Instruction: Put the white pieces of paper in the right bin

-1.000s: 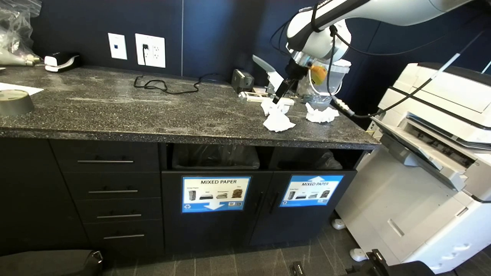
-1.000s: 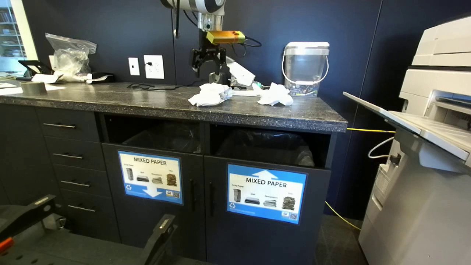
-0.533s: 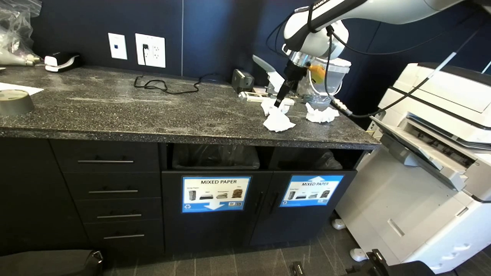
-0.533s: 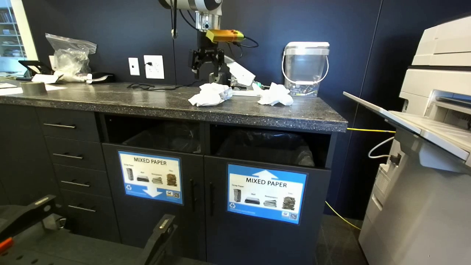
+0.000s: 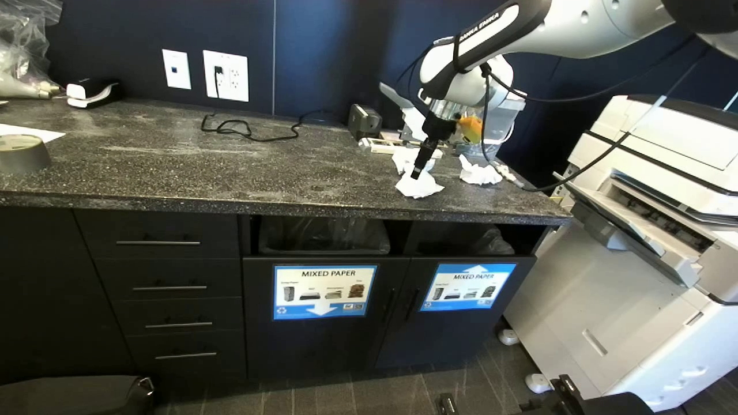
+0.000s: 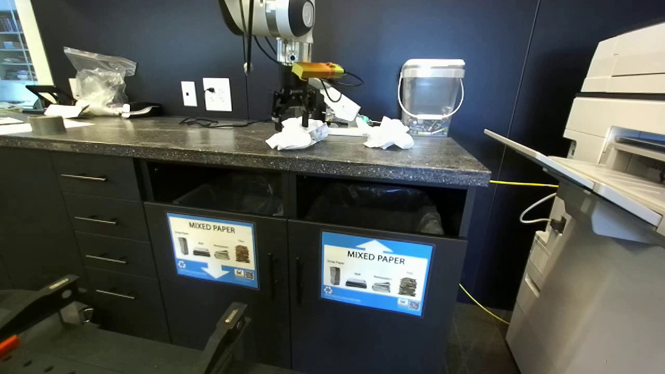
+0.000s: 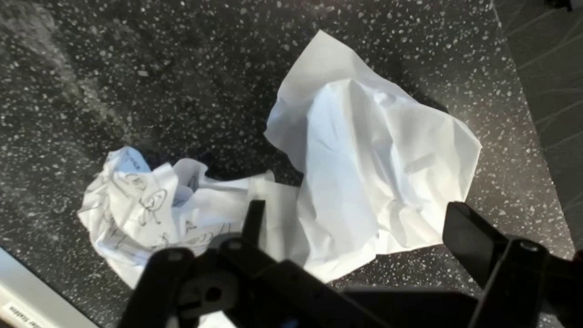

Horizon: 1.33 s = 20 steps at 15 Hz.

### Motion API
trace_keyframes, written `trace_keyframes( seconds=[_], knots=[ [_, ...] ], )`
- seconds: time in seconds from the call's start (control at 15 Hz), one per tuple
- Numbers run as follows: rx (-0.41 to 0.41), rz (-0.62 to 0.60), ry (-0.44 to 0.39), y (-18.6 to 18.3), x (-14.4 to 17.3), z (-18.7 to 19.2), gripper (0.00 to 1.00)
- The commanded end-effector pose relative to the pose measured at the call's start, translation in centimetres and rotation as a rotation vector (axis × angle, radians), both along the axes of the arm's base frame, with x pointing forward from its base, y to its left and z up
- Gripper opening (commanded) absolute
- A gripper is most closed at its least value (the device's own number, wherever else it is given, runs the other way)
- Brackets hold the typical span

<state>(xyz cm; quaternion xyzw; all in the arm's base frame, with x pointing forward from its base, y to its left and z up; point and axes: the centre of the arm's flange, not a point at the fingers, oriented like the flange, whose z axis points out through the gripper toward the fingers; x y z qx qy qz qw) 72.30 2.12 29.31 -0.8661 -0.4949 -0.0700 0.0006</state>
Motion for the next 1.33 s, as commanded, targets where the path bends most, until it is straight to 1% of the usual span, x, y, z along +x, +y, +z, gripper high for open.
trace_keyframes(
  seconds=[0.0, 0.13, 0.2, 0.33, 0.47, 0.53, 0.67, 0.73, 0.8, 0.87, 0.93, 1.0, 1.07, 1.2, 1.27],
  knots=[
    [-0.003, -0.006, 0.007, -0.6, 1.0, -1.0, 1.0],
    [-0.006, -0.009, 0.009, 0.1, 0.9, -2.4, 1.0],
    [0.003, -0.014, 0.014, -0.9, 1.2, -2.2, 1.0],
    [-0.001, -0.015, 0.023, -0.2, 1.2, -3.4, 1.0],
    [0.009, -0.02, 0.032, -1.2, 1.4, -3.4, 1.0],
    [0.002, -0.02, 0.033, -0.4, 1.3, -4.1, 1.0],
    [0.01, -0.027, 0.034, -1.3, 1.6, -3.7, 1.0],
    [0.001, -0.026, 0.031, -0.5, 1.5, -4.2, 0.94],
    [0.002, -0.026, 0.03, -0.6, 1.5, -4.0, 0.73],
    [0.008, -0.029, 0.029, -1.3, 1.8, -3.5, 0.69],
    [0.002, -0.027, 0.027, -0.7, 1.7, -3.7, 0.69],
    [-0.002, -0.025, 0.025, -0.3, 1.6, -3.8, 0.62],
    [0.003, -0.027, 0.026, -1.0, 1.8, -3.3, 0.54],
    [-0.01, -0.023, 0.024, -0.1, 1.7, -3.4, 0.38],
    [-0.007, -0.026, 0.025, -0.7, 1.8, -3.0, 0.31]
  ],
)
